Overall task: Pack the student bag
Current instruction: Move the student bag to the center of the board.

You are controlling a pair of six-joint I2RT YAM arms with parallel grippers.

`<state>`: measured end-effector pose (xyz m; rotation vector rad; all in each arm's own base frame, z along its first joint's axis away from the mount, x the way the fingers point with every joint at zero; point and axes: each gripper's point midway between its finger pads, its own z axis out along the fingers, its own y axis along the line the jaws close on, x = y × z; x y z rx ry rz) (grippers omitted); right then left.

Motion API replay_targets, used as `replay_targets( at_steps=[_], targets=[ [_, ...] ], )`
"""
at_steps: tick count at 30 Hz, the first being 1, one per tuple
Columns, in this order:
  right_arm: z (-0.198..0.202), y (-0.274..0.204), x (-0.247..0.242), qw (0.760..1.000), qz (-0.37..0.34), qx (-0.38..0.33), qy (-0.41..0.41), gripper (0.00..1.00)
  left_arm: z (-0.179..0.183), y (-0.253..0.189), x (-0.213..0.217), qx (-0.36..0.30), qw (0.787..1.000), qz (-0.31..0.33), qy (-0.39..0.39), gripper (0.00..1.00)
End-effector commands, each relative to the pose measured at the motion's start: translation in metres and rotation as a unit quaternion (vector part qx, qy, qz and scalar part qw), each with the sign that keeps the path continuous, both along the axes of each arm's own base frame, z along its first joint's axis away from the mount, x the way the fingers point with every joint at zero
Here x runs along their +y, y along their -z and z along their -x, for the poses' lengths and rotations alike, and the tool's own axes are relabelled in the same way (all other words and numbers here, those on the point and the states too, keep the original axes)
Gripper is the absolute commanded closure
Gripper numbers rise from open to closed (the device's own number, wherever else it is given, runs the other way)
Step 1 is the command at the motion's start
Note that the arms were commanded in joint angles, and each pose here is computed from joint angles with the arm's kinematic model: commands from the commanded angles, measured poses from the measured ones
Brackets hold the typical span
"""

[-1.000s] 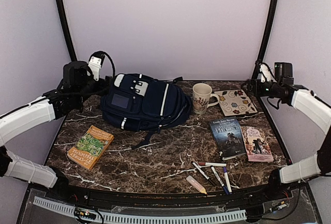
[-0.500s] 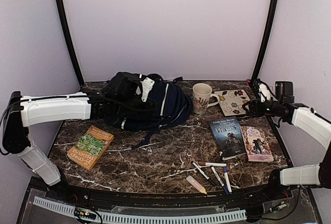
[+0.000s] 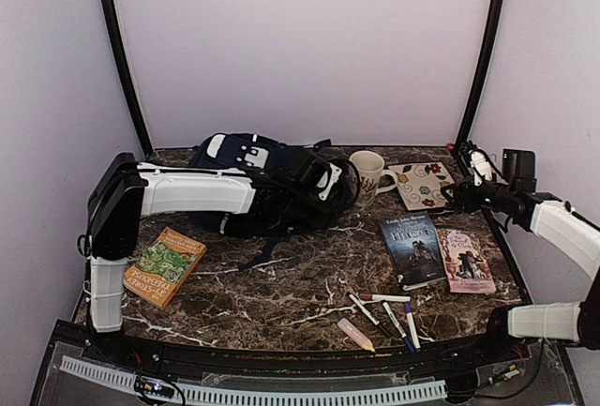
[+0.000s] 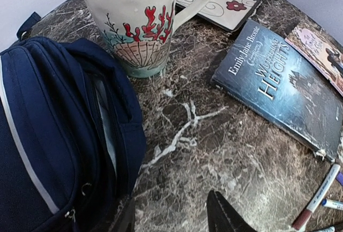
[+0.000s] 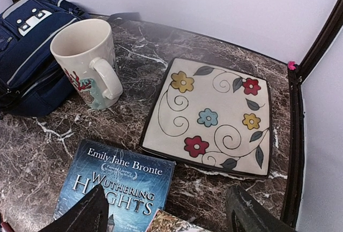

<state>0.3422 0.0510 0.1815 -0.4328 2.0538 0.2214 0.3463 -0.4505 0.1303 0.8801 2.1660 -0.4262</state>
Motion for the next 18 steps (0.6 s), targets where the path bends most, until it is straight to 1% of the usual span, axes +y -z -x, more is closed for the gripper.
replay_targets(
  at_steps=[1,4,5,7,9,12,16,18],
  targets=[
    [-0.004,-0.015,-0.003,0.999,0.013,-0.040,-0.003,0.25,-0.018,-0.008,-0.013,-0.021,1.000,0.002,-0.021,0.54],
    [-0.005,-0.015,-0.002,0.999,0.014,-0.041,-0.005,0.25,-0.029,0.000,-0.018,-0.030,0.999,-0.010,-0.034,0.71],
    [-0.005,-0.015,-0.002,0.999,0.013,-0.041,-0.005,0.25,-0.033,0.002,-0.017,-0.032,0.998,-0.016,-0.044,0.74],
    [-0.005,-0.015,-0.002,0.999,0.014,-0.042,-0.007,0.25,-0.038,0.005,-0.015,-0.038,0.997,-0.018,-0.060,0.74],
    [-0.005,-0.015,-0.002,0.999,0.015,-0.043,-0.006,0.25,-0.044,0.005,-0.013,-0.046,0.996,-0.018,-0.072,0.71],
    [-0.006,-0.014,-0.002,0.999,0.015,-0.041,-0.007,0.25,-0.049,0.008,-0.015,-0.050,0.996,-0.018,-0.073,0.71],
    [-0.005,-0.014,-0.001,0.999,0.015,-0.041,-0.010,0.25,-0.060,0.018,-0.013,-0.040,0.995,-0.019,-0.087,0.71],
    [-0.006,-0.013,-0.002,0.999,0.016,-0.041,-0.010,0.25,-0.061,0.025,-0.016,-0.033,0.996,-0.014,-0.079,0.71]
  ],
)
